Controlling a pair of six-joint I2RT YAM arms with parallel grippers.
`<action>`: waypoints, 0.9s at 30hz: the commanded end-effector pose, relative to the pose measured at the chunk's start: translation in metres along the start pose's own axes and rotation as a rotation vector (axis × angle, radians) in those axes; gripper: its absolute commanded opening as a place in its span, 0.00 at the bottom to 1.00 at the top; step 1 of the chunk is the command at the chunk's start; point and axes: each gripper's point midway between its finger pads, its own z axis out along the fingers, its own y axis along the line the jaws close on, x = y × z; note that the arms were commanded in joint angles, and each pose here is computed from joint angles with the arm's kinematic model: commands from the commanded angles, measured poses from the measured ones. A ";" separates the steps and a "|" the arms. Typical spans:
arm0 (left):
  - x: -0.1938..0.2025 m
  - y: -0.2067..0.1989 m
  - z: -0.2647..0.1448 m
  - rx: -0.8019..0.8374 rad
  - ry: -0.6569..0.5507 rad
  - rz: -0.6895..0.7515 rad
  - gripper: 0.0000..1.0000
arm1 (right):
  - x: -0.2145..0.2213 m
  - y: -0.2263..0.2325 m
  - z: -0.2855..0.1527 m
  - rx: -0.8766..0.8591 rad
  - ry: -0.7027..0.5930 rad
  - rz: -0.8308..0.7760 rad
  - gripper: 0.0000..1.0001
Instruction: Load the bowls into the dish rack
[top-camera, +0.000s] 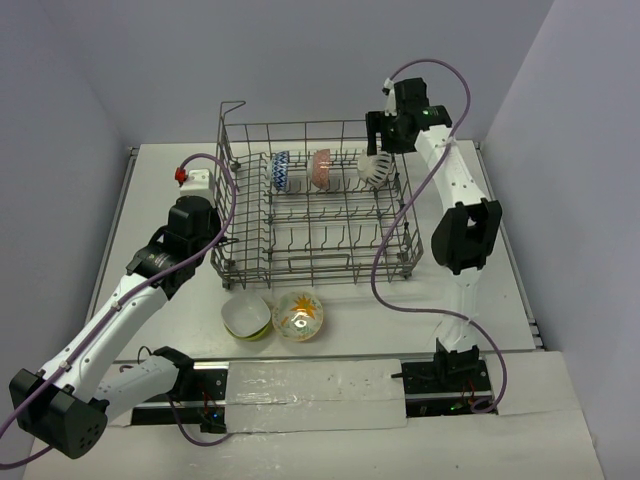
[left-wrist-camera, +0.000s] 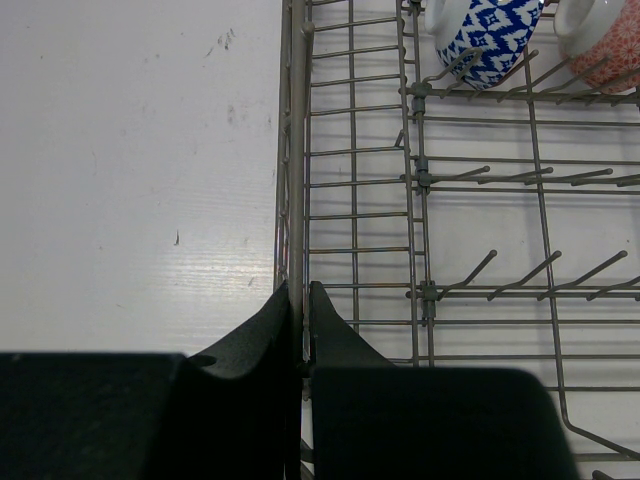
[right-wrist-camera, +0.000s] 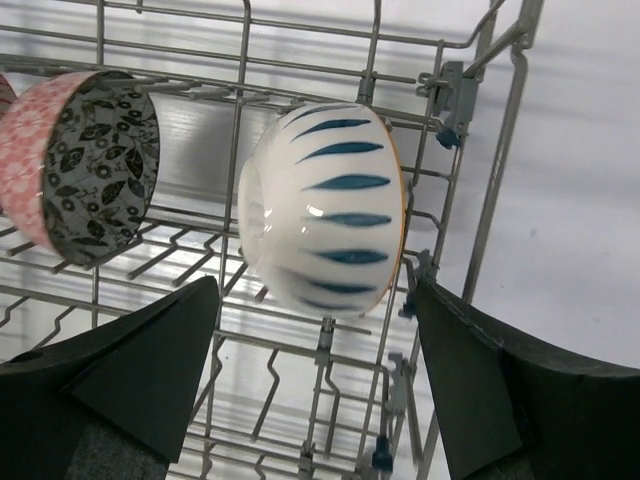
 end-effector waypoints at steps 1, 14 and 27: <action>0.009 -0.001 -0.004 0.027 0.047 0.048 0.00 | -0.043 0.026 -0.074 0.034 -0.186 -0.072 0.87; 0.009 0.001 -0.004 0.014 0.046 0.049 0.00 | -0.032 0.102 -0.138 -0.049 -0.324 -0.195 0.86; 0.007 0.002 -0.004 0.006 0.041 0.044 0.00 | 0.062 0.226 -0.218 -0.267 -0.440 -0.428 0.80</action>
